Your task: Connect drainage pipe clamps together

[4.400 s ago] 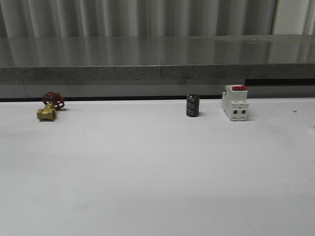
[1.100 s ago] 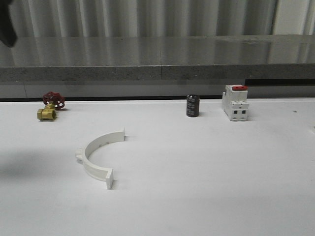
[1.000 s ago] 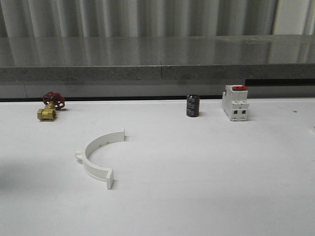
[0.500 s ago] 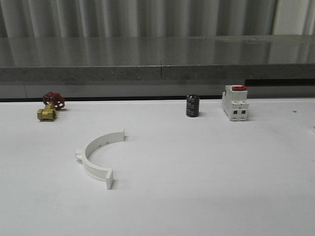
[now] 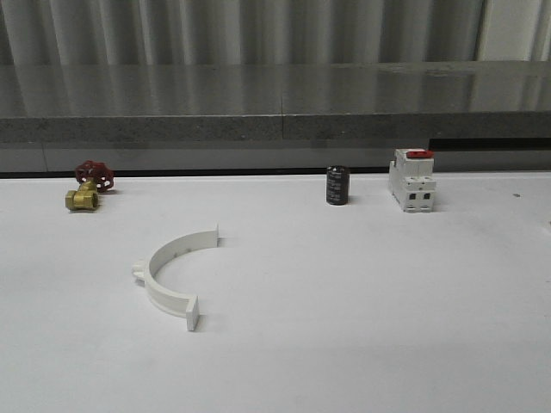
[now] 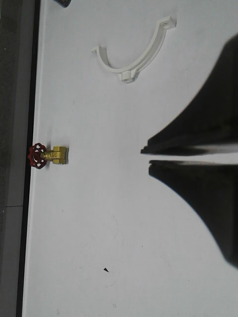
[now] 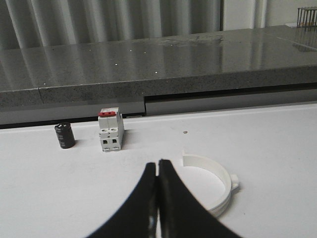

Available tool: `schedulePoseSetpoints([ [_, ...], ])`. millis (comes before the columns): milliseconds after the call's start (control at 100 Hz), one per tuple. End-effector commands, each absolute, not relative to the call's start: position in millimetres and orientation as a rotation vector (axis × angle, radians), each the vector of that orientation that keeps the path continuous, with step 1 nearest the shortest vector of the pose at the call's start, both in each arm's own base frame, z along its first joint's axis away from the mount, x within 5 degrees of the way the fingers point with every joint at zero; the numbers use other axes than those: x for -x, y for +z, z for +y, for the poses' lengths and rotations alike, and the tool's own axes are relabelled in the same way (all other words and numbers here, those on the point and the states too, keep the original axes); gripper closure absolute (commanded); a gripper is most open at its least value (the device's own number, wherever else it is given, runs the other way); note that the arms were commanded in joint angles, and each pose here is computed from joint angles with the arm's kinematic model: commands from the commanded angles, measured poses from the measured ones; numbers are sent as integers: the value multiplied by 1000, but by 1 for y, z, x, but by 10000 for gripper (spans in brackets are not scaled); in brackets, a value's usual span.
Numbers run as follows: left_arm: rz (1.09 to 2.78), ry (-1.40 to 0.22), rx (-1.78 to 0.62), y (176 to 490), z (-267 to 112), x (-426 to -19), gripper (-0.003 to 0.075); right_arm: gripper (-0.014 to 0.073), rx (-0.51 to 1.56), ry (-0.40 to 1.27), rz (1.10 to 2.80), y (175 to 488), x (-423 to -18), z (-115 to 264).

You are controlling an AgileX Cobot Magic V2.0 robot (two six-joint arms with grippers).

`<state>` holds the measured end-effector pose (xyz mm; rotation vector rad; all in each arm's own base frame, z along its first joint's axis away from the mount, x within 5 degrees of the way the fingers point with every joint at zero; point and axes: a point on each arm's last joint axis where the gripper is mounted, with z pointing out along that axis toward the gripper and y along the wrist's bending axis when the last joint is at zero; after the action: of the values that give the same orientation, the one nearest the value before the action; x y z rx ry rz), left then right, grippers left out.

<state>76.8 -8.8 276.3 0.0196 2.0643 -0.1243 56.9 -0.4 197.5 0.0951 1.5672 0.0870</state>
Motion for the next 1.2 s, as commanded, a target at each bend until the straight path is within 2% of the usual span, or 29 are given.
schedulePoseSetpoints([
  [0, 1973, -135, -6, 290, -9, -80, 741, 655, -91, 87, 1435, 224, -52, -1],
  [140, 1973, -135, -6, 290, -9, -80, 741, 655, -122, 109, 1490, 250, -53, -1],
  [460, 1971, -135, -5, 290, -9, -80, 741, 655, -188, 76, 2030, 311, -98, -3],
  [600, 1970, -134, -5, 290, -9, -80, 741, 655, -200, 67, 2151, 320, -127, -3],
  [700, 1970, -134, -5, 290, -9, -80, 741, 645, -205, 63, 2212, 314, -142, -3],
  [790, 1970, -134, -5, 290, -9, -80, 741, 563, -210, 58, 2268, 307, -149, -3],
  [840, 1970, -134, -5, 290, -9, -80, 741, 481, -213, 55, 2297, 304, -152, -3],
  [970, 1970, -134, -5, 290, -9, -80, 741, 195, -222, 57, 2355, 298, -152, -3],
  [1010, 1970, -134, -5, 290, -9, -80, 741, 151, -225, 62, 2359, 298, -152, -3],
  [1190, 1970, -134, -5, 290, -9, -80, 741, 129, -231, 68, 2370, 304, -163, -3],
])
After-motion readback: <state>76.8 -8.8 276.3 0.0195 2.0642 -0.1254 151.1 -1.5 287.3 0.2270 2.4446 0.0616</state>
